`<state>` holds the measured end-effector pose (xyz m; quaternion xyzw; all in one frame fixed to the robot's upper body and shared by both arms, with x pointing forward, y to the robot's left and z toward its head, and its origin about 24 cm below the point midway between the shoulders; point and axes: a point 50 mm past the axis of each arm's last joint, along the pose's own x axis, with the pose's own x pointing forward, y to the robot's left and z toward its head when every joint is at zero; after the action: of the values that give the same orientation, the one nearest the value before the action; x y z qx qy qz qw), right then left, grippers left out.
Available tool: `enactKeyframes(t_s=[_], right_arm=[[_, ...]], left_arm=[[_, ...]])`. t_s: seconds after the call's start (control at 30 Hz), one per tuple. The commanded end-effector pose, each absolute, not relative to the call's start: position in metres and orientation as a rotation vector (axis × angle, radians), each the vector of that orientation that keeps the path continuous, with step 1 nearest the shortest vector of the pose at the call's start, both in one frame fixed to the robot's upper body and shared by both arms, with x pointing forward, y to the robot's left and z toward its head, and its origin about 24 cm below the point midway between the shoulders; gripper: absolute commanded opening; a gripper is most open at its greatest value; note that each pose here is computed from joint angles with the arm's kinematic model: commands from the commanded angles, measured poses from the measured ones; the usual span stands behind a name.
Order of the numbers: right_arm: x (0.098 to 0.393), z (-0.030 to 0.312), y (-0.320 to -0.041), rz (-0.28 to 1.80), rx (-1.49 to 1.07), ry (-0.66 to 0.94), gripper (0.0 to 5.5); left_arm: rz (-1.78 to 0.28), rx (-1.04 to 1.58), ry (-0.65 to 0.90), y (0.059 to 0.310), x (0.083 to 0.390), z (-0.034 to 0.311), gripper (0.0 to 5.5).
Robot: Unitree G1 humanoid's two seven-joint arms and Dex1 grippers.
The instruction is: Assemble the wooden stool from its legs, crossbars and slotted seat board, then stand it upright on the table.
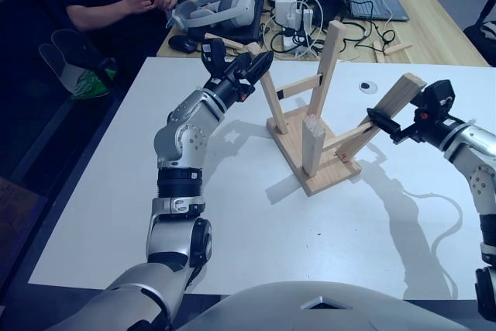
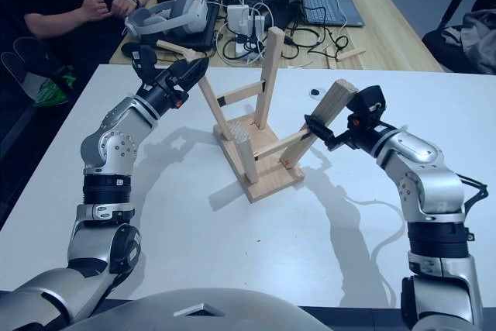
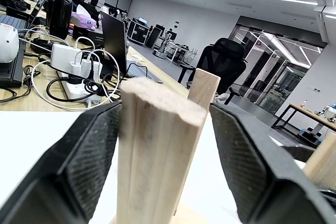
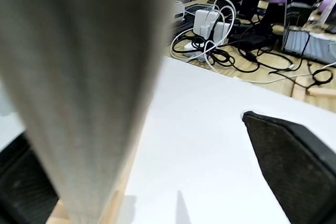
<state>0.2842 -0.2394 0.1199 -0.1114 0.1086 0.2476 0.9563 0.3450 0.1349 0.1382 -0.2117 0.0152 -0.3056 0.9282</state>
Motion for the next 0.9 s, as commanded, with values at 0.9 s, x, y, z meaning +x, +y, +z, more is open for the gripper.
enactKeyframes(t_s=[0.9], right_arm=[[0.279, 0.112, -0.218, 0.565, -0.556, 0.013, 5.36]], left_arm=[[-0.6, -0.445, 0.036, 0.137, 0.351, 0.136, 3.02]])
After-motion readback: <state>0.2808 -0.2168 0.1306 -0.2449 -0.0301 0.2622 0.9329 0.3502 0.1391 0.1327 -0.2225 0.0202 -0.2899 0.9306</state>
